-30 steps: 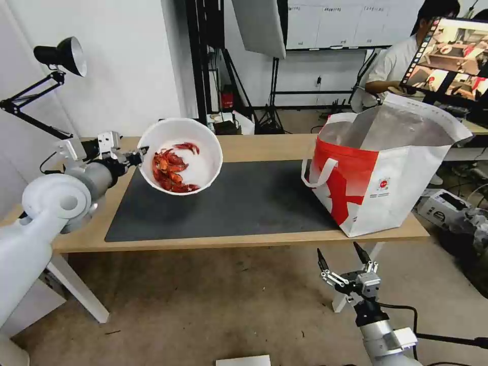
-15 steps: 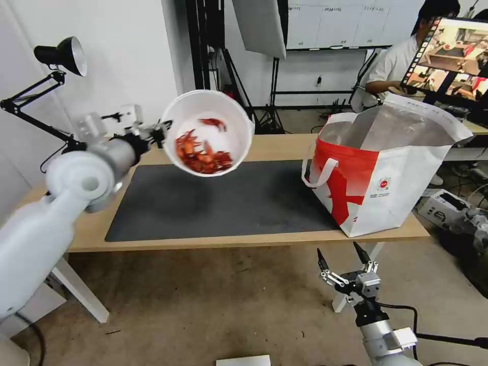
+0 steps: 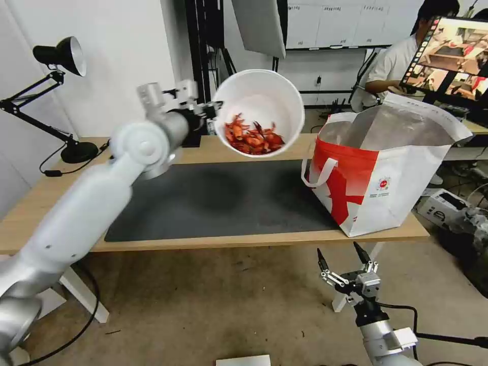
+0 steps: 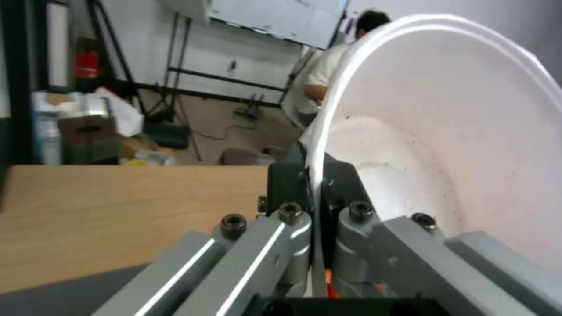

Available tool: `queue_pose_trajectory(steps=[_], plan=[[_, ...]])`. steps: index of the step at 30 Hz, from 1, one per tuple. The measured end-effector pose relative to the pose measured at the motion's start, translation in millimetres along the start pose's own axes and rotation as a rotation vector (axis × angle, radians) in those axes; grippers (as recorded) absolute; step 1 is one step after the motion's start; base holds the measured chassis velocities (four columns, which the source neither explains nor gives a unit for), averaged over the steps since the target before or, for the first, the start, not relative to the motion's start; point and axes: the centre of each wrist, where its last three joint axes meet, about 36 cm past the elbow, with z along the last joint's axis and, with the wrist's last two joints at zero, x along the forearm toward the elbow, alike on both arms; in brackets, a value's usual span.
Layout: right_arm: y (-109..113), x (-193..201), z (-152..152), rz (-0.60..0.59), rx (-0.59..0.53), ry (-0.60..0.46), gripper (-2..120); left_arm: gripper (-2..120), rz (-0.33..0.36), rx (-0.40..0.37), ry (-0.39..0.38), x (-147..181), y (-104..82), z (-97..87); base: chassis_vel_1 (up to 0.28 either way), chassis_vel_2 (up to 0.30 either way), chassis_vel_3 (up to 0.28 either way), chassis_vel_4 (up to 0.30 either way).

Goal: Pick up the trash from the table and place it into the takeout bag.

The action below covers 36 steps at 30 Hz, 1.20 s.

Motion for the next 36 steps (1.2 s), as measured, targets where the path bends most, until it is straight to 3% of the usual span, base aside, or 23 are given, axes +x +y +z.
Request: queue_pose_trajectory(steps=[6, 7, 10, 11, 14, 16, 19, 23, 26, 36], plan=[[0, 0, 0, 0.0, 0.0, 0.0, 100, 0, 0.084, 0.016, -0.001, -37, -49.4, -18.7, 0.0, 0.0, 0.0, 0.0], [0, 0, 0, 0.0, 0.0, 0.0, 100, 0, 0.084, 0.016, -0.001, -37, -49.4, -18.7, 0.0, 0.0, 0.0, 0.0], [0, 0, 0, 0.0, 0.0, 0.0, 100, 0, 0.137, 0.024, -0.004, -61, -86.9, -32.2, 0.0, 0.0, 0.0, 0.0], [0, 0, 0, 0.0, 0.0, 0.0, 100, 0, 0.137, 0.024, -0.004, -61, -86.9, -32.2, 0.0, 0.0, 0.0, 0.0], [0, 0, 0, 0.0, 0.0, 0.0, 100, 0, 0.17, 0.027, -0.001, -78, -117.5, -38.8, 0.0, 0.0, 0.0, 0.0], [0, 0, 0, 0.0, 0.0, 0.0, 100, 0, 0.173, 0.027, 0.001, -83, -123.8, -38.8, 0.0, 0.0, 0.0, 0.0], [0, 0, 0, 0.0, 0.0, 0.0, 100, 0, 0.175, 0.017, 0.006, -103, -147.8, -31.2, 0.0, 0.0, 0.0, 0.0], [0, 0, 0, 0.0, 0.0, 0.0, 100, 0, 0.176, 0.001, -0.008, -116, -160.2, -21.2, 0.0, 0.0, 0.0, 0.0], [0, 0, 0, 0.0, 0.0, 0.0, 100, 0, 0.179, -0.043, -0.039, -133, -175.2, -1.3, 0.0, 0.0, 0.0, 0.0], [0, 0, 0, 0.0, 0.0, 0.0, 100, 0, 0.165, -0.257, -0.134, -156, -179.2, 47.4, 0.0, 0.0, 0.0, 0.0]])
